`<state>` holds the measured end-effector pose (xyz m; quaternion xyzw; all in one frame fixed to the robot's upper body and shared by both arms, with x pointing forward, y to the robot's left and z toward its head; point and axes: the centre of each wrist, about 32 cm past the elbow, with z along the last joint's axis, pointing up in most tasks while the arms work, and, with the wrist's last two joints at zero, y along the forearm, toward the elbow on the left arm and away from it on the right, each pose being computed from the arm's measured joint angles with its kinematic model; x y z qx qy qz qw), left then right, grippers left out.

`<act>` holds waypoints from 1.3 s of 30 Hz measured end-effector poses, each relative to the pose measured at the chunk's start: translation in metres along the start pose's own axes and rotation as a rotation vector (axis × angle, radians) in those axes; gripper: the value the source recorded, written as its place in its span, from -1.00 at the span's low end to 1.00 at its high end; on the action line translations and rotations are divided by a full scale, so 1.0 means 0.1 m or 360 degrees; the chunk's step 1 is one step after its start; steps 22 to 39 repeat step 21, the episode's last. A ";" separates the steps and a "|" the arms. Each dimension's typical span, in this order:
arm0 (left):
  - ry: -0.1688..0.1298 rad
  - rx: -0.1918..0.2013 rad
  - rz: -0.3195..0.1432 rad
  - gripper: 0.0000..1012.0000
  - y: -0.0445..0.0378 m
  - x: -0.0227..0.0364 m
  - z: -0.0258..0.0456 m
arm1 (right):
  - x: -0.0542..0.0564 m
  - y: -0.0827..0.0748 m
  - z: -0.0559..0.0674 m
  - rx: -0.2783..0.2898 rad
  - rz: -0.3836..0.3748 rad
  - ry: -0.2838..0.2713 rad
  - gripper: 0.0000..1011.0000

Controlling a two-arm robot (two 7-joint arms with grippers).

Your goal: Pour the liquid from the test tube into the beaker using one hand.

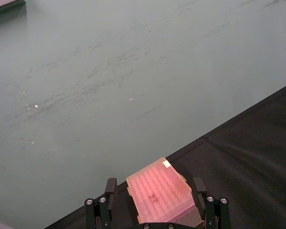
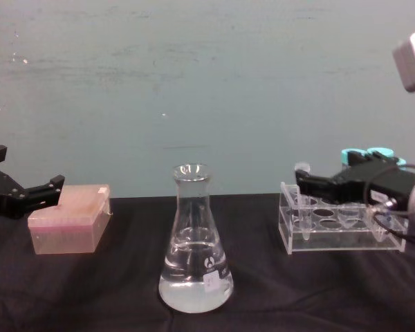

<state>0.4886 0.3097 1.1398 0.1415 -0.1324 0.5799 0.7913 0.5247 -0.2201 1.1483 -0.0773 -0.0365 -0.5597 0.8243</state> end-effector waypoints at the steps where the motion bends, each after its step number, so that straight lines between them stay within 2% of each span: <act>1: 0.0000 0.0000 0.0000 0.98 0.000 0.000 0.000 | 0.00 -0.02 -0.02 -0.0005 -0.0012 -0.0003 0.98; 7: 0.0000 0.0000 0.0000 0.98 0.000 0.000 0.000 | -0.02 -0.10 -0.10 -0.0013 -0.0129 -0.0056 0.98; 15: 0.0000 0.0000 0.0000 0.98 0.000 0.000 0.000 | -0.07 -0.11 -0.12 -0.0018 -0.0251 -0.0131 0.98; 39: 0.0000 0.0000 0.0000 0.98 0.000 0.000 0.000 | -0.08 -0.11 -0.13 -0.0021 -0.0261 -0.0142 0.98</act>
